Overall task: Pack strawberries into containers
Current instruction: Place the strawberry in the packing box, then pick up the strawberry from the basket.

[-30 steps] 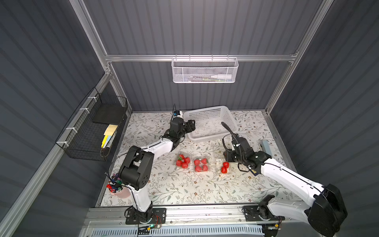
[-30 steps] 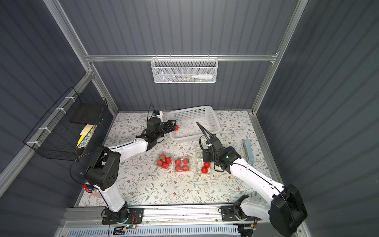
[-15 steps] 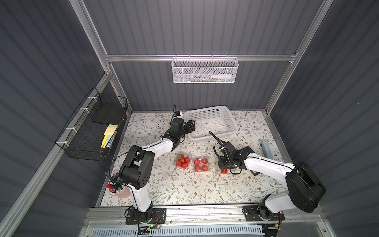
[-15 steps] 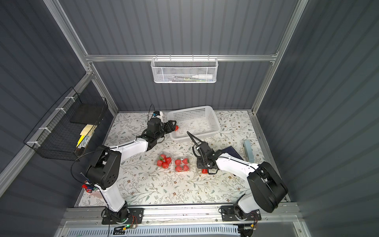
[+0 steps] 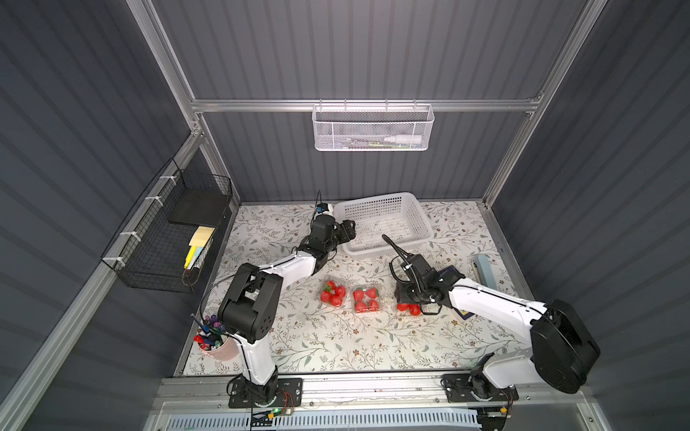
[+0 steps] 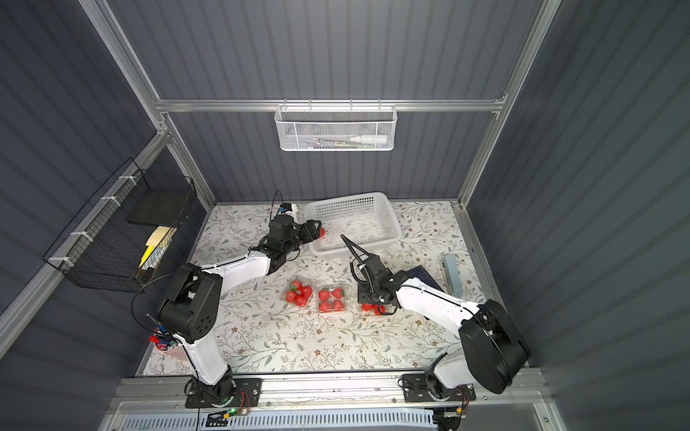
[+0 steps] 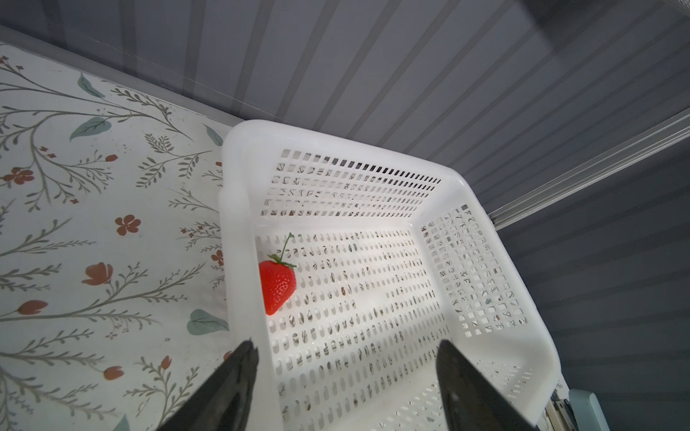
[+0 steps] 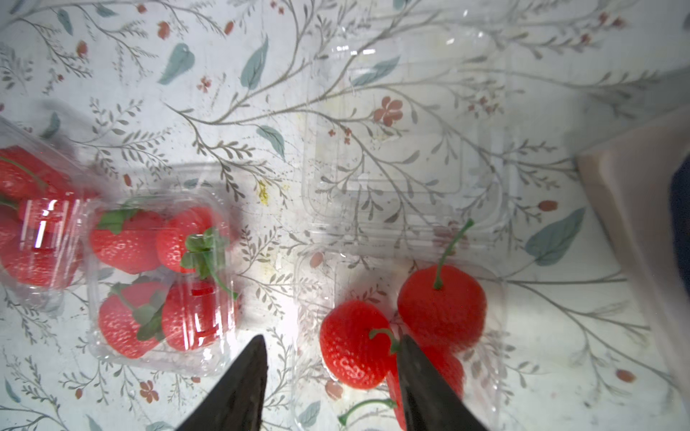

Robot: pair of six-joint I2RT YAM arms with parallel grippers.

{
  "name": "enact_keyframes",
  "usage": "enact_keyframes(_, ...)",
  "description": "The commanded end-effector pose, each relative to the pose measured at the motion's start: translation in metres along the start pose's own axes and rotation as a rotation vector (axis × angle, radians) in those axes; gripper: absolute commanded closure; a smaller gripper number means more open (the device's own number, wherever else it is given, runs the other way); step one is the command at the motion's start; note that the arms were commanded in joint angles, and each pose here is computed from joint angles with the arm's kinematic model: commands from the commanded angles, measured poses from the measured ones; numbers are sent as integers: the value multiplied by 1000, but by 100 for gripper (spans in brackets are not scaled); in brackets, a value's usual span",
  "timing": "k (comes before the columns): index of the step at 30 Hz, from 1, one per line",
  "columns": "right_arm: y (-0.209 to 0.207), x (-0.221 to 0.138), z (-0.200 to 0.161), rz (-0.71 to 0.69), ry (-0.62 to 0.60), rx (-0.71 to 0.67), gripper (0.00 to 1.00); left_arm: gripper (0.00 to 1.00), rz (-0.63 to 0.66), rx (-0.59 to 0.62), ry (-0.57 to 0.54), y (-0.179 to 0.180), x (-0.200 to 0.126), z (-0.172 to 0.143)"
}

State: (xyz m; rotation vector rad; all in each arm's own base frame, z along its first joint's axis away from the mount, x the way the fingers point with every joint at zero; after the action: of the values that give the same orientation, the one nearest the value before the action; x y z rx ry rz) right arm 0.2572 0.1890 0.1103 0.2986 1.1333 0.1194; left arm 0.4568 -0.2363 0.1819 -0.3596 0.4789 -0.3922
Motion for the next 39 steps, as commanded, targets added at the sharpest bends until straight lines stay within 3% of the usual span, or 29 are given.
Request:
enact_keyframes(1,10,-23,28,1,-110,-48,43,22,33,-3,-26,4,-6,13)
enact_keyframes(8,73,-49,121,140,-388,-149,41,18,156,-40,-76,26,-17,28)
enact_keyframes(14,116,-27,197,286,-450,-191,39,18,164,-56,-18,44,-2,19)
enact_keyframes(17,130,8,225,274,-384,-224,38,18,156,-58,-1,47,7,15)
enact_keyframes(21,140,75,235,281,-265,-249,38,19,132,-56,28,46,21,8)
enact_keyframes(28,165,143,227,410,-144,-313,37,19,115,-50,43,45,39,6)
enact_keyframes(35,165,164,208,428,-51,-316,37,22,130,-14,81,52,53,-5)
enact_keyframes(39,158,167,203,410,-60,-296,36,24,132,-16,91,54,58,-9)
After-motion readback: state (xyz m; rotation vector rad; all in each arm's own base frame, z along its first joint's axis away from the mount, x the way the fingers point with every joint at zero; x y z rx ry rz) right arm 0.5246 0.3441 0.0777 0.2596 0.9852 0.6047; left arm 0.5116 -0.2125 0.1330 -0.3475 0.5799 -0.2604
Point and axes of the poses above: each gripper's point midway between its finger pads, its own x axis out along the fingers, its own y axis along the line the jaws close on, z = x × y, the point moved 3 cm from there along -x, back along the fingers, and after that the axes turned 9 degrees about x, right-handed, at the moved point
